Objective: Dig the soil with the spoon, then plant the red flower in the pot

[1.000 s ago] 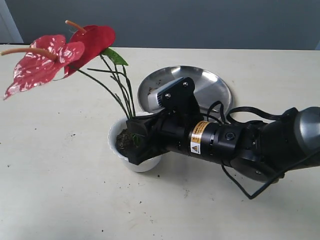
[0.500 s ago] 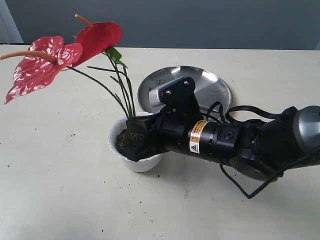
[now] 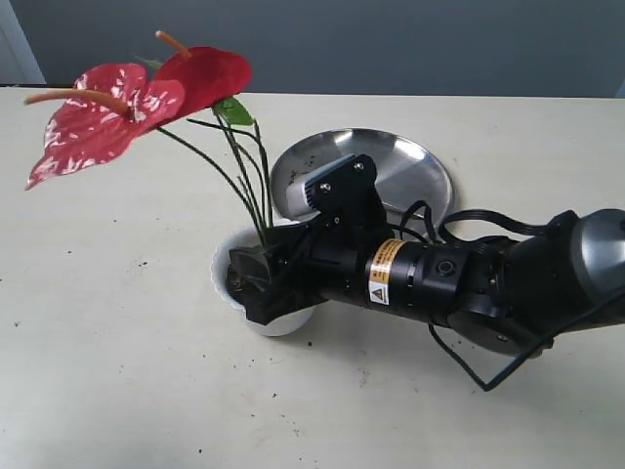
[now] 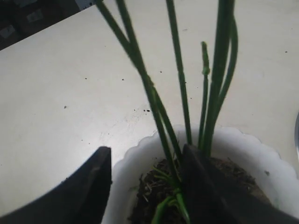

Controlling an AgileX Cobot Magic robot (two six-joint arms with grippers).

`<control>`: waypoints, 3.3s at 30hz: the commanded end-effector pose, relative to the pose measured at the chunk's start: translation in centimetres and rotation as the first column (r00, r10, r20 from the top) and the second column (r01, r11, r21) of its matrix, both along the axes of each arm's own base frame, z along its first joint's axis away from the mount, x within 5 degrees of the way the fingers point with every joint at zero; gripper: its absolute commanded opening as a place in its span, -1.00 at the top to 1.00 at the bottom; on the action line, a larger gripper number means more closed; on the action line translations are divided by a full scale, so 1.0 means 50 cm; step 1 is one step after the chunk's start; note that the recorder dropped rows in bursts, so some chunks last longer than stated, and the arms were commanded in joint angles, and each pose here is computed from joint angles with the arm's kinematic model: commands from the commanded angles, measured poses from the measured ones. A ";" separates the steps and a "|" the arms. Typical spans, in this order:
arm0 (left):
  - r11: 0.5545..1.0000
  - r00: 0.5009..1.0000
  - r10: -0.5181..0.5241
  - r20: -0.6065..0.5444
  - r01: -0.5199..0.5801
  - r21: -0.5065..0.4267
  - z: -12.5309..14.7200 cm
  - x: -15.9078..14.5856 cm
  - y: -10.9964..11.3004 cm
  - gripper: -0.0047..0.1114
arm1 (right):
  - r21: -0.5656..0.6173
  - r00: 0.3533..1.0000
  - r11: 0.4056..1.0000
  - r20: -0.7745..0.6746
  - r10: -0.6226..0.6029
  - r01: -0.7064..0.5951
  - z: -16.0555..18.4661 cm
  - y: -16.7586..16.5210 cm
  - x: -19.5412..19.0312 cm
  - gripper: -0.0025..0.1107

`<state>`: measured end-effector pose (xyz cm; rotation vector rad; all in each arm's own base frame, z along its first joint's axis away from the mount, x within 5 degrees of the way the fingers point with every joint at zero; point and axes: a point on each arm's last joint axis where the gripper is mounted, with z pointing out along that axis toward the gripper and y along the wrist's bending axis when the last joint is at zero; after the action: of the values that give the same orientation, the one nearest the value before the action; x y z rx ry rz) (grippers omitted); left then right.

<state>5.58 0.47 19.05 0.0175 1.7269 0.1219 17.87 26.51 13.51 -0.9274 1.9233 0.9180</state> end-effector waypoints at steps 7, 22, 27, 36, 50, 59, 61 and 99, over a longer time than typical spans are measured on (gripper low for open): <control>1.000 1.000 -0.007 0.011 0.007 -0.011 0.003 -0.001 -0.001 0.91 | -0.301 0.993 0.954 -0.115 -0.037 0.001 -0.083 -0.041 -0.018 0.09; 1.000 1.000 -0.007 0.011 0.007 -0.011 0.003 -0.001 -0.001 0.91 | -0.300 1.000 0.954 -0.024 -0.010 0.002 -0.048 -0.044 -0.013 -0.15; 1.000 1.000 -0.007 0.011 0.007 -0.011 0.003 -0.001 -0.001 0.91 | -0.305 1.000 0.952 -0.019 -0.020 0.013 -0.039 -0.046 -0.013 -0.15; 1.000 1.000 -0.007 0.011 0.007 -0.011 0.003 -0.001 -0.001 0.91 | -0.322 1.000 0.946 0.013 0.023 -0.018 -0.040 -0.046 -0.014 0.04; 1.000 1.000 -0.007 0.011 0.007 -0.011 0.003 -0.001 -0.001 0.91 | -0.352 1.000 0.936 0.007 0.027 -0.023 -0.044 -0.050 -0.015 -0.42; 1.000 1.000 -0.007 0.011 0.007 -0.011 0.003 -0.001 -0.001 0.91 | -0.390 1.000 0.920 -0.007 0.019 -0.020 -0.049 -0.055 -0.016 -0.30; 1.000 1.000 -0.007 0.011 0.007 -0.011 0.003 -0.001 -0.001 0.91 | -0.402 1.000 0.916 -0.018 0.002 -0.009 -0.051 -0.058 -0.015 -0.30; 1.000 1.000 -0.007 0.011 0.007 -0.011 0.003 -0.001 -0.001 0.91 | -0.376 1.000 0.927 0.022 0.004 0.005 -0.014 -0.079 -0.031 -0.26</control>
<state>5.58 0.47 19.05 0.0175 1.7269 0.1219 16.98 23.75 14.56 -1.0819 1.9834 0.6468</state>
